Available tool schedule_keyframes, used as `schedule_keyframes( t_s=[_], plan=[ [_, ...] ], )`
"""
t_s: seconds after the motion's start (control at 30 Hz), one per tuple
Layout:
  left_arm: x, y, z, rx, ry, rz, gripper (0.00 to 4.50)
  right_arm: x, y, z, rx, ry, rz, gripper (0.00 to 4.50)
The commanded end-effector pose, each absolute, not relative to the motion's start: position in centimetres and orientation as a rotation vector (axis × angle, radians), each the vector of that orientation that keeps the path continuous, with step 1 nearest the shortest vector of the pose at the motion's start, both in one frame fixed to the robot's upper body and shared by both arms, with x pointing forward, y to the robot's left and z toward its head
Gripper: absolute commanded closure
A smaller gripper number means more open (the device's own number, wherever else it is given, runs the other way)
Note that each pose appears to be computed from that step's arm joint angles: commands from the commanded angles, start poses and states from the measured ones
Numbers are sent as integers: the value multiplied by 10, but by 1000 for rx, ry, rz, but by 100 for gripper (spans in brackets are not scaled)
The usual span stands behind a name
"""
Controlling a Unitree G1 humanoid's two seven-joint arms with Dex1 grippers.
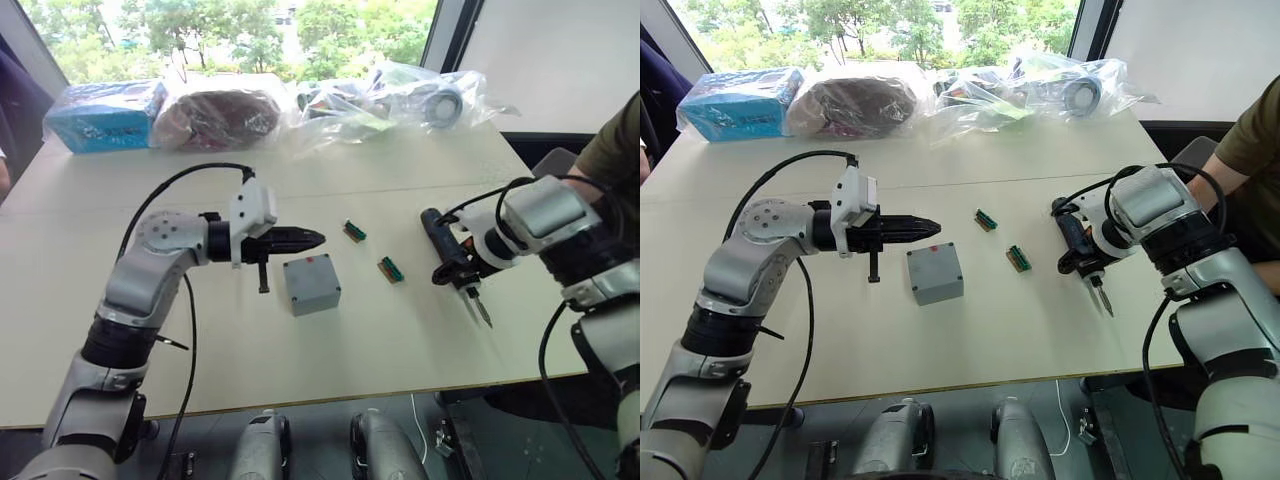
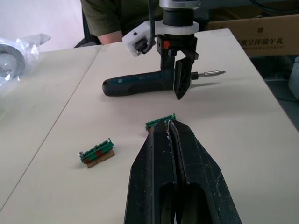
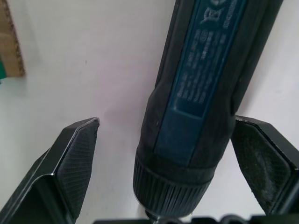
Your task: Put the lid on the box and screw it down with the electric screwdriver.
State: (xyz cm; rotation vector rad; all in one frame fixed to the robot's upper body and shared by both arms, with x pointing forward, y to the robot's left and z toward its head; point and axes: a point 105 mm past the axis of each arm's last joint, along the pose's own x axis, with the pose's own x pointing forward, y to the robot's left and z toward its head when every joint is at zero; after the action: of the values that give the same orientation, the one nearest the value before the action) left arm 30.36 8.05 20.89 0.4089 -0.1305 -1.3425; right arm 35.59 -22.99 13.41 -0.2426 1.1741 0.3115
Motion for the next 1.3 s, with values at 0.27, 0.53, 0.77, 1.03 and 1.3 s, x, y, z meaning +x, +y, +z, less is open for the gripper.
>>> schedule_keyframes(
  t_s=[0.27,0.53,0.77,1.03,1.3],
  plan=[
    [296,74,215,422,-186,-1337,450,369,-237,134,-267,1160,294,262],
    [300,78,214,435,-176,-1338,450,389,-247,179,-404,966,232,262],
    [309,87,211,459,-146,-1338,450,404,-170,271,-370,311,463,262],
    [312,97,200,494,-69,-1354,450,359,-99,331,-123,-268,688,262],
    [306,104,181,586,21,-1379,450,312,-52,319,-5,-441,938,262]
  ],
)
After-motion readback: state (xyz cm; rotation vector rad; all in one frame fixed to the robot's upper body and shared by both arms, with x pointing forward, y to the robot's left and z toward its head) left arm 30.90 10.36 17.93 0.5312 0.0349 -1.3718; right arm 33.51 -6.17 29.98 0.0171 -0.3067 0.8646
